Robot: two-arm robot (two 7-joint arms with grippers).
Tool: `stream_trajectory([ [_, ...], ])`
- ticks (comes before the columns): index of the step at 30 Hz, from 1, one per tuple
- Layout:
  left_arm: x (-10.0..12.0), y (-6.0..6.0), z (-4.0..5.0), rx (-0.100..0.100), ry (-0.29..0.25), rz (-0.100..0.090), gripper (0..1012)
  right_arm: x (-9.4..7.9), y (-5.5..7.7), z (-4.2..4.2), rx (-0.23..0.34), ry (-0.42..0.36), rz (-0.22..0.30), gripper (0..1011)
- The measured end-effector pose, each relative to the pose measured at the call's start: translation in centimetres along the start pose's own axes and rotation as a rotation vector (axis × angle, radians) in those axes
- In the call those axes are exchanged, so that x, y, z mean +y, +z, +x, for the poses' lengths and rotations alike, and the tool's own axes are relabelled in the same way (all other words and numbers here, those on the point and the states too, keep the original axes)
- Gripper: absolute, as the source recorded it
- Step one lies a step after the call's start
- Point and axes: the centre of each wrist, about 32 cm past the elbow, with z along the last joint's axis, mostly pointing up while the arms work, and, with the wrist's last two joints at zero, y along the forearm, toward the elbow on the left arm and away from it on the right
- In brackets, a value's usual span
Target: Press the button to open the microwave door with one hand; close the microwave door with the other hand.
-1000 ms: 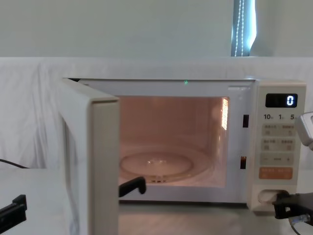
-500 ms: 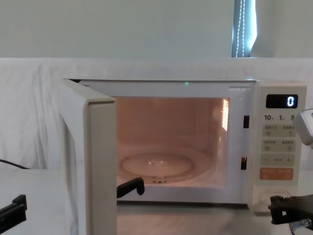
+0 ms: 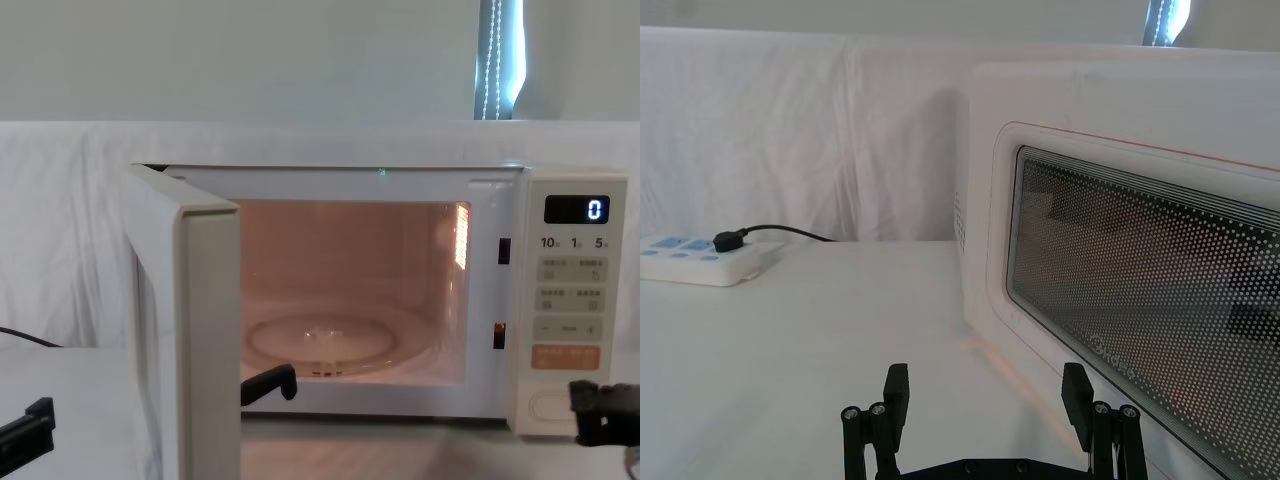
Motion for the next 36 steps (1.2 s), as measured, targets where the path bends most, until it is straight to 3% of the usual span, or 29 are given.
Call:
stream_trajectory([
  [7, 0.0, 0.0, 0.00, 0.000, 0.000, 0.000, 1001, -2.1, -0.6, 0.74, 0.028, -0.033, 0.051, 4],
  [10, 0.0, 0.0, 0.00, 0.000, 0.000, 0.000, 1001, -2.6, -0.9, 0.97, 0.036, -0.045, 0.058, 59],
  [19, 0.0, 0.0, 0.00, 0.000, 0.000, 0.000, 1001, -4.3, -1.6, 1.68, 0.064, -0.089, 0.091, 336],
  [36, 0.0, 0.0, 0.00, 0.000, 0.000, 0.000, 1001, -4.7, -2.4, 1.71, 0.084, -0.113, 0.122, 858],
])
